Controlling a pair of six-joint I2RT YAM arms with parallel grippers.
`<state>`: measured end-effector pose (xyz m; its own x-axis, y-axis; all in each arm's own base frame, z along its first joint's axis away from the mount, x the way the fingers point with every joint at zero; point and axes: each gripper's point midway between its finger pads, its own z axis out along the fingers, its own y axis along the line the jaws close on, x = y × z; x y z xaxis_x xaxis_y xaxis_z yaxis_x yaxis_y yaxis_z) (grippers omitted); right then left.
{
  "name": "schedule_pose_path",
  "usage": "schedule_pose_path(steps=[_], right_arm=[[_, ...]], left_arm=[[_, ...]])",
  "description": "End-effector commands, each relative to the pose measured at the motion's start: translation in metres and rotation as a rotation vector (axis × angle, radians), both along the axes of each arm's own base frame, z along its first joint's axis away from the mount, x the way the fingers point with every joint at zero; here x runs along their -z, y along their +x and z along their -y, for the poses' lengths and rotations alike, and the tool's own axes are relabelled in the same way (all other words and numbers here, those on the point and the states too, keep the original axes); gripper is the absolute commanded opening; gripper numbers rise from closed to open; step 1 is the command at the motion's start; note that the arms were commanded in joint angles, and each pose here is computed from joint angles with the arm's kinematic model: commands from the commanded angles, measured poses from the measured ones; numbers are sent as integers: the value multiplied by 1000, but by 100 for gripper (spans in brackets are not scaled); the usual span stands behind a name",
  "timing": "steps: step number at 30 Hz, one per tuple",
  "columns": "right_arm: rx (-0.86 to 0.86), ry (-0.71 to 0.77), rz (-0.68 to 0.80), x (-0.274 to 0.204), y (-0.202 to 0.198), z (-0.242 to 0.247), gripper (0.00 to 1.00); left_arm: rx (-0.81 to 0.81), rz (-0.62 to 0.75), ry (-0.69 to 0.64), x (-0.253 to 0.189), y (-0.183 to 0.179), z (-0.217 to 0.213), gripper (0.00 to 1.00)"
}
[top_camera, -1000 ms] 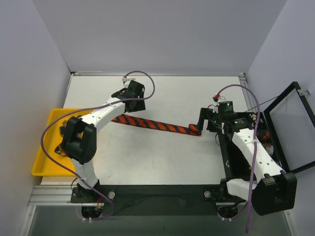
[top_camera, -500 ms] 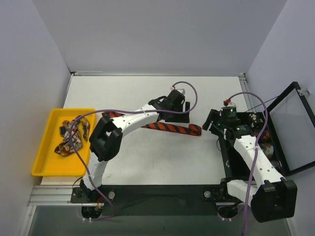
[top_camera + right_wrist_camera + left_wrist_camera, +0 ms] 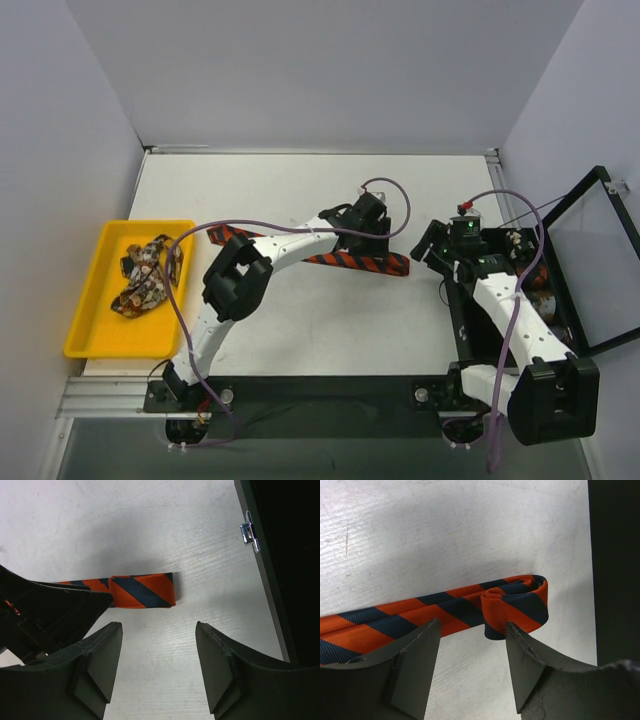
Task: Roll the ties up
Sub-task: Roll the tie
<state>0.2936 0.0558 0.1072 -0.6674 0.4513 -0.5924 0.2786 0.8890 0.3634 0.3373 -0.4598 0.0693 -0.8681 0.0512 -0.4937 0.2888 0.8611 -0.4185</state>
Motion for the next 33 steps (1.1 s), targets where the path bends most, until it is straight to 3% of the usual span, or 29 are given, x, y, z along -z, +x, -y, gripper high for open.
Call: schedule_pose_path(steps=[1,25,33], right_arm=[[6,34,12,2,7,-3,60],[24,118,-116,65,23,-19,57],[42,125,-146,84,18,-18,54]], left_arm=[[1,45,-64,-16,11,17,64],[11,6,44,37,2,7,59],[0,-16,71,49,-1,0,52]])
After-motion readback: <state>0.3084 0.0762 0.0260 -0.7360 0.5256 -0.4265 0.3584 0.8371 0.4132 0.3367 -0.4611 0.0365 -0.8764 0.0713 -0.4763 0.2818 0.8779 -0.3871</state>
